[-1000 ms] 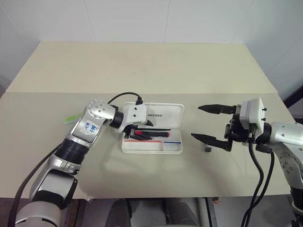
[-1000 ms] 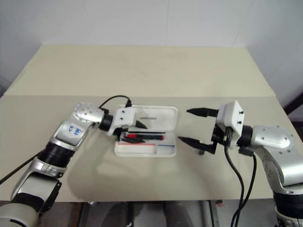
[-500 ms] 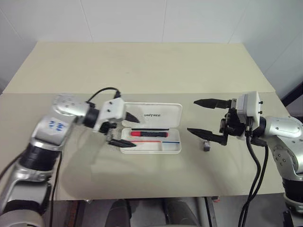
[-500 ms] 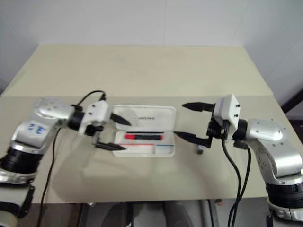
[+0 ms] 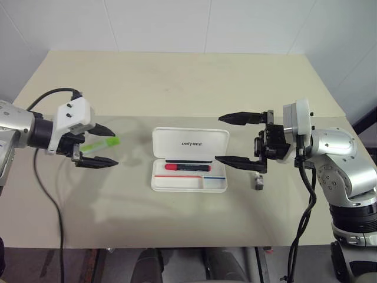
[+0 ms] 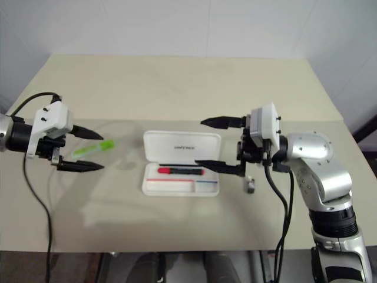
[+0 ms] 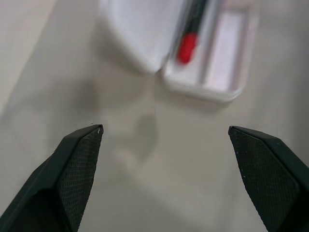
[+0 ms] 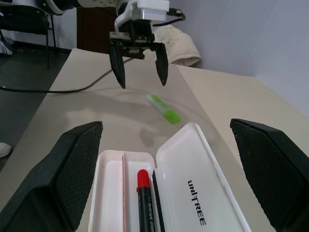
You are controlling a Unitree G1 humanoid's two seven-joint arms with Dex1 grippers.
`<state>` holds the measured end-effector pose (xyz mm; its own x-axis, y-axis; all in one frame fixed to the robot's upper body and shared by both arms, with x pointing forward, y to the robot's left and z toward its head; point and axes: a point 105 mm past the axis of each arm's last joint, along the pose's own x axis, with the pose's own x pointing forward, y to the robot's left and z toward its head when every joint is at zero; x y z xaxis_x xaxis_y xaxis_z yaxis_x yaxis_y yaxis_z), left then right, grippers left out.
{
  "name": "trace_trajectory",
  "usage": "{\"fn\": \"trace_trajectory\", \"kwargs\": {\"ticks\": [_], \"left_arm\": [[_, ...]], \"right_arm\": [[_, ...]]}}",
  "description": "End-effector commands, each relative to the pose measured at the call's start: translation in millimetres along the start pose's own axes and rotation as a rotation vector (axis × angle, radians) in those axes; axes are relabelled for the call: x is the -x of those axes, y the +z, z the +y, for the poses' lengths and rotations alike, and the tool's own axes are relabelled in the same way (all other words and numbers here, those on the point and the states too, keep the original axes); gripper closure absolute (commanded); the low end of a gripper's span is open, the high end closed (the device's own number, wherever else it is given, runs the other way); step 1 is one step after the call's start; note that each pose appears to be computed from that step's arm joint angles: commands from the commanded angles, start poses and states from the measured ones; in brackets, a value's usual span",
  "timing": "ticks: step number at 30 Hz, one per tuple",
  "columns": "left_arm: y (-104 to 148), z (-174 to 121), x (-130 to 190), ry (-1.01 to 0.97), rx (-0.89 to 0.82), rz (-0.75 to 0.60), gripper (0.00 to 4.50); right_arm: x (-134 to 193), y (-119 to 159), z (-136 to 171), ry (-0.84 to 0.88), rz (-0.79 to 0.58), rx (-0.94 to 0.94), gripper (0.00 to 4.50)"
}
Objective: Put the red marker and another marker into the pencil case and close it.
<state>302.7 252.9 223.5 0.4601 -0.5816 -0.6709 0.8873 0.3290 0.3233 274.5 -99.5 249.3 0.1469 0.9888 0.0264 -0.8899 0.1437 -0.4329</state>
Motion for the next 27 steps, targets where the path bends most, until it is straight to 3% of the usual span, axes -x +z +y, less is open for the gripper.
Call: {"fn": "trace_trajectory", "kwargs": {"ticks": [1, 5, 14, 27], "left_arm": [[-21.6, 18.6, 13.2, 0.064, -0.01, 0.094, 0.08], [-44.5, 35.8, 9.2, 0.104, -0.007, 0.164, 0.08], [-62.0, 62.6, -9.0, 0.124, -0.027, 0.254, 0.08], [-90.3, 67.5, -21.3, 0.121, -0.005, 0.377, 0.08]], "right_arm": [[-1.3, 8.9, -1.3, 0.013, -0.022, 0.046, 0.0], [-1.6, 8.3, 0.6, 0.009, -0.017, 0.046, 0.0], [1.6, 7.3, 1.4, -0.029, 0.001, 0.05, 0.0], [2.2, 7.0, 2.4, -0.073, 0.007, 0.057, 0.0]]}}
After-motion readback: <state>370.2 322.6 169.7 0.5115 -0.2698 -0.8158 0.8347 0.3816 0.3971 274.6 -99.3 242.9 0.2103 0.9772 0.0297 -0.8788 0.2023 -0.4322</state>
